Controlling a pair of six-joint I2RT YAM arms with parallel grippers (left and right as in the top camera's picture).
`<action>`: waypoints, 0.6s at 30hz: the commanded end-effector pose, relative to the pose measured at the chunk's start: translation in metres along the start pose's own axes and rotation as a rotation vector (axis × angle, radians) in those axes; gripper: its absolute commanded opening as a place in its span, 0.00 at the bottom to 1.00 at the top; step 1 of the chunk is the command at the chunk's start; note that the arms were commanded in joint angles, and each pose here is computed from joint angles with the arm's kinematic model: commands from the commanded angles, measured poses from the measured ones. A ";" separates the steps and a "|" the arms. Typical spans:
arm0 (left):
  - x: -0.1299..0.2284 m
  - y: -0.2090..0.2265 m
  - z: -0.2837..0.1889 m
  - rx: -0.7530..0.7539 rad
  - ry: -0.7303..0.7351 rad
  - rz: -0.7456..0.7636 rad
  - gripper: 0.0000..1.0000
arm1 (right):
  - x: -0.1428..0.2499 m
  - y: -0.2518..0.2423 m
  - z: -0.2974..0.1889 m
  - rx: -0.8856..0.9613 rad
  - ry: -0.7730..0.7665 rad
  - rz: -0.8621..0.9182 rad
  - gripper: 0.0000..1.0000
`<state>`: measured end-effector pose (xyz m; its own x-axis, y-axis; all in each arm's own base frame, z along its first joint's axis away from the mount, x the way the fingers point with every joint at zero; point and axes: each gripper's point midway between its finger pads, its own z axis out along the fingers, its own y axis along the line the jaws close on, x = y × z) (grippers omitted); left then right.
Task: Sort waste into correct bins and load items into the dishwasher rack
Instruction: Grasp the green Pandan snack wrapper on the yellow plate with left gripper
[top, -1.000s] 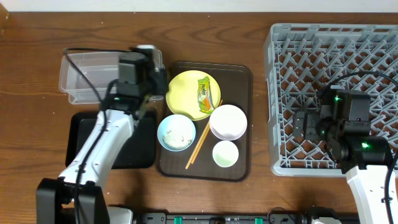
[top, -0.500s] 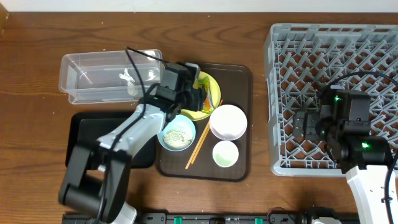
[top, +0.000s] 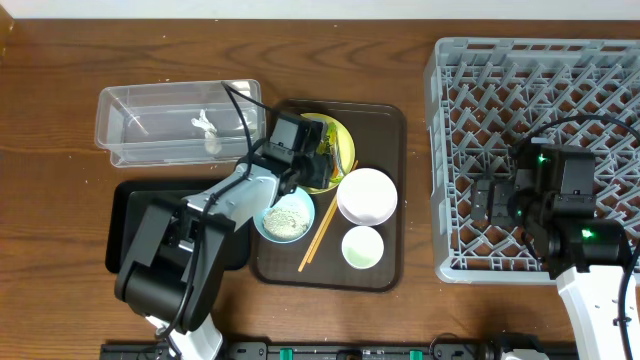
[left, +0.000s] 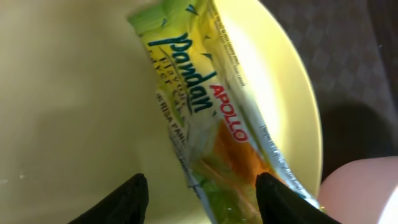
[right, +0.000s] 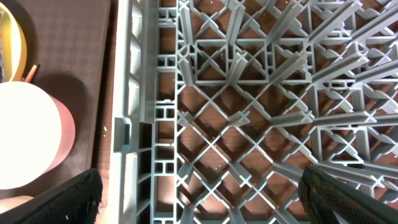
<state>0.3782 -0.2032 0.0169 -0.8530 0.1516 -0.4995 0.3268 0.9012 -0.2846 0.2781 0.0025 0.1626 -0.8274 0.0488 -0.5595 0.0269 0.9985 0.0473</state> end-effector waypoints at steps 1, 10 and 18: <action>-0.001 -0.009 0.002 0.022 0.001 0.006 0.58 | -0.008 0.004 -0.007 -0.006 -0.028 -0.004 0.99; -0.007 -0.011 0.002 0.028 -0.023 -0.021 0.54 | -0.008 0.004 -0.007 -0.006 -0.025 -0.004 0.99; 0.000 -0.008 0.007 0.022 0.004 -0.047 0.40 | -0.008 0.004 -0.007 -0.006 -0.025 -0.004 0.99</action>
<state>0.3776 -0.2124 0.0199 -0.8587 0.1178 -0.4987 0.3096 0.8948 -0.3217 0.2771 0.0025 0.1619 -0.8302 0.0488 -0.5554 0.0271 0.9985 0.0473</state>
